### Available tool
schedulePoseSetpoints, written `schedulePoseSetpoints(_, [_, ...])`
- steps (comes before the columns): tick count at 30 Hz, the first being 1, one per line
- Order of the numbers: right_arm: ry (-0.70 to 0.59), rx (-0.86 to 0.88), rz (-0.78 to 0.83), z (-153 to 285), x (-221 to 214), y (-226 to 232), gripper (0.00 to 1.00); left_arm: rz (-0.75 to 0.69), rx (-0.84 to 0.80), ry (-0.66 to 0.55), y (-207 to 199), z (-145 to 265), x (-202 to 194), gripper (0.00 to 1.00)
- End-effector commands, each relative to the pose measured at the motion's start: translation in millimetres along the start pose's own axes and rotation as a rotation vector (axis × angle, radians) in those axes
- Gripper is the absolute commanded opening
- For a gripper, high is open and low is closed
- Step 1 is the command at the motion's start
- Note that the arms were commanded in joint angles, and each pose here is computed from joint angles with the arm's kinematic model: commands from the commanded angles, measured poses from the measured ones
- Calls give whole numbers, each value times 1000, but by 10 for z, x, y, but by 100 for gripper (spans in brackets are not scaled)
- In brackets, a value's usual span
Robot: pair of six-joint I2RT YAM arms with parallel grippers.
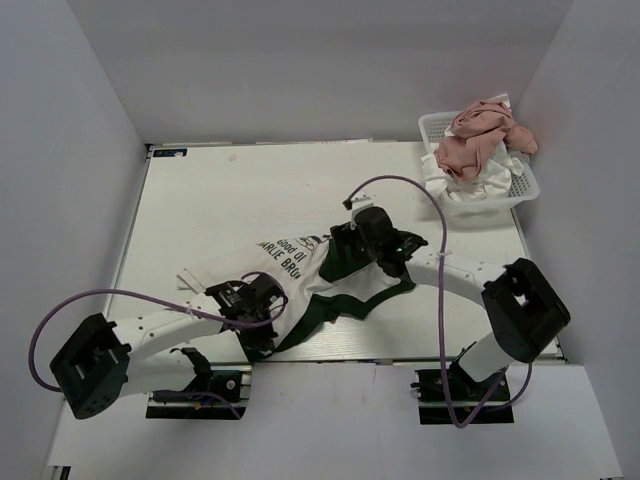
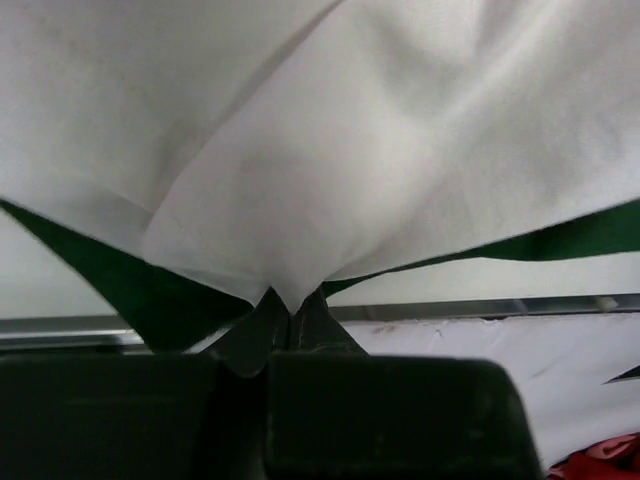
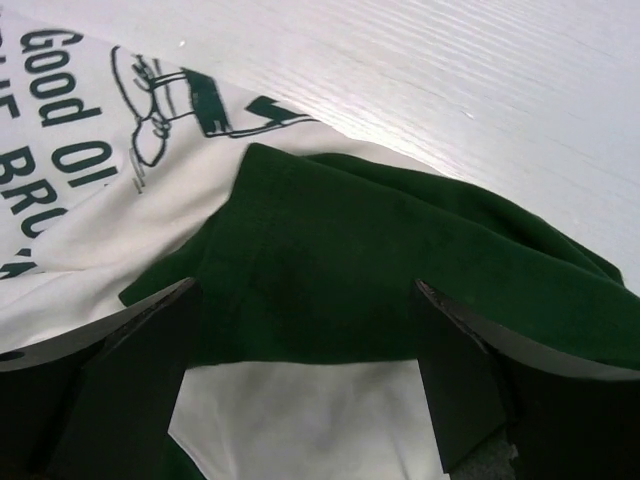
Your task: Fold and stack the t-shirts
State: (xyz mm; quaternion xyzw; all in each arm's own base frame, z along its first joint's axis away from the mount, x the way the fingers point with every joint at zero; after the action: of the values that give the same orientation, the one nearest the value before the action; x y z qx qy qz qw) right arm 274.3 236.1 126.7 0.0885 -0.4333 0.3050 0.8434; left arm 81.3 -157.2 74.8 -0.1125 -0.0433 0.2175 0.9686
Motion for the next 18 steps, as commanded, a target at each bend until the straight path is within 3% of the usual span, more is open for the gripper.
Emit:
schedulePoseSetpoints(1, [-2, -15, 95, -82, 144, 122, 86, -6, -62, -59, -109, 211, 68, 0])
schedulePoseSetpoints(6, [95, -53, 126, -272, 27, 309, 80, -2, -116, -134, -174, 483, 148, 0])
schedulePoseSetpoints(9, [115, -94, 67, -318, -29, 334, 74, -8, -133, -193, -232, 612, 226, 0])
schedulePoseSetpoints(10, [120, -106, 42, -323, -43, 323, 58, -13, -143, -221, -246, 647, 258, 0])
schedulePoseSetpoints(14, [153, -233, -35, -330, -80, 222, 19, -22, -176, -253, -307, 743, 301, 0])
schedulePoseSetpoints(17, [101, -376, -92, -183, 59, 44, 0, -10, -164, -282, -278, 776, 345, 0])
schedulePoseSetpoints(18, [83, -397, -108, -139, 91, 15, 0, -9, -163, -294, -286, 805, 362, 0])
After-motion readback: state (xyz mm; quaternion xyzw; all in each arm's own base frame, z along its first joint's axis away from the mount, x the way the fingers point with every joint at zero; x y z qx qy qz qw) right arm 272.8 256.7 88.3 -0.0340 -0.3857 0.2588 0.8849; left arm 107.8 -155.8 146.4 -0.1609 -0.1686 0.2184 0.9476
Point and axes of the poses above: each gripper's point midway between its finger pads, its own z axis back along the fingers, its own y axis along the line the jaws close on, x = y × z, the point moved 6 cm from there along z, back along the fingers, and after that the axes turned 12 degrees about z, right-handed, at the moved point
